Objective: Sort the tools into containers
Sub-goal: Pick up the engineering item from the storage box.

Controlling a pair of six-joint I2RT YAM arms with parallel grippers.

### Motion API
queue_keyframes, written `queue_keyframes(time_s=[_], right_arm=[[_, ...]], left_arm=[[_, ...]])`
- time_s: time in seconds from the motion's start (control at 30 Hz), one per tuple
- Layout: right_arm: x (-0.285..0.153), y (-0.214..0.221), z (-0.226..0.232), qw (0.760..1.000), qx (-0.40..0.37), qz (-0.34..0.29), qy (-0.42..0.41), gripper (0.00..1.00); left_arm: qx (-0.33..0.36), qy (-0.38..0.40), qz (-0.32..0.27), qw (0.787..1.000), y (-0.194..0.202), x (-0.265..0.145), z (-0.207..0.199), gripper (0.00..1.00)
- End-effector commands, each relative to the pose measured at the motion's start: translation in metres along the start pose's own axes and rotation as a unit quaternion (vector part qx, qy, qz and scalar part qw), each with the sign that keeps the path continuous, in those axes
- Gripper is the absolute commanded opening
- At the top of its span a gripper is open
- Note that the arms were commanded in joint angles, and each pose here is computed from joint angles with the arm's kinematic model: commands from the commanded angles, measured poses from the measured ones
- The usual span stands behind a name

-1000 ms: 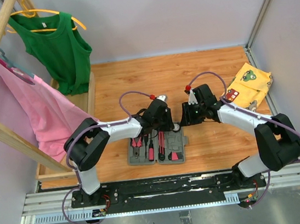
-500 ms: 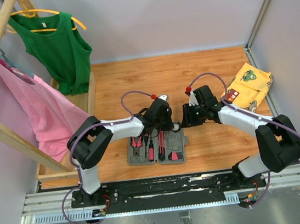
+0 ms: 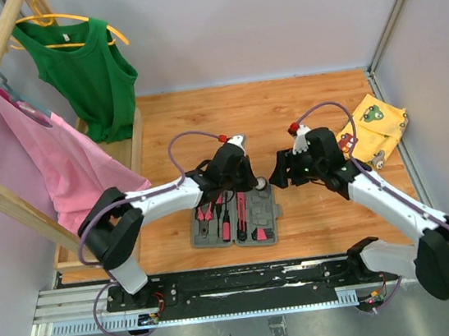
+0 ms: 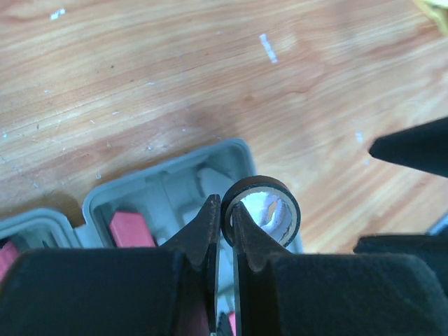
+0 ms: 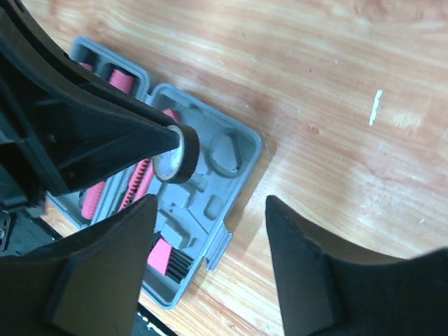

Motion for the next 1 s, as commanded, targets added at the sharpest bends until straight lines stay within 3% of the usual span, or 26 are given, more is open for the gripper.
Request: queue_keyframes(time_s=[0.0, 0.17, 0.37, 0.5, 0.7, 0.83, 0.97], right_arm=[[-0.025, -0.013, 0.008, 0.995, -0.026, -0.096, -0.017, 0.69], [-0.063, -0.033, 0.031, 0.971, -0.052, -0.219, -0.082, 0.78], [-0.108, -0.054, 0.055, 0.929, -0.053, -0.338, -0.138, 0.88], [-0.128, -0.065, 0.073, 0.897, -0.073, -0.383, -0.210, 0.90], [-0.150, -0.069, 0.089, 0.834, -0.193, -0.435, -0.280, 0.93], [-0.165, -0.073, 0.093, 0.795, -0.237, -0.491, -0.266, 0.94], [-0.173, -0.077, 0.099, 0.770, -0.268, -0.506, -0.280, 0.96]], left_arm=[[0.016, 0.078, -0.039, 0.996, -0.017, -0.042, -0.020, 0.00], [0.021, 0.184, -0.067, 0.981, -0.024, -0.087, -0.036, 0.00], [0.028, 0.317, -0.105, 0.942, -0.035, -0.145, -0.061, 0.01], [0.028, 0.376, -0.128, 0.917, -0.044, -0.173, -0.075, 0.01], [0.016, 0.438, -0.130, 0.890, -0.052, -0.201, -0.094, 0.01], [0.008, 0.480, -0.125, 0.868, -0.054, -0.216, -0.101, 0.00], [0.003, 0.498, -0.123, 0.859, -0.054, -0.224, -0.105, 0.01]])
Point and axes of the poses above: each gripper's point midway between its finger pads, its own x axis out along the fingers, its own z axis along the line the jaws close on, y = z × x, the point moved 9 cm from there along -x, back along the fingers, and after that the axes turned 11 degrees about -x, right-handed, at the moved point
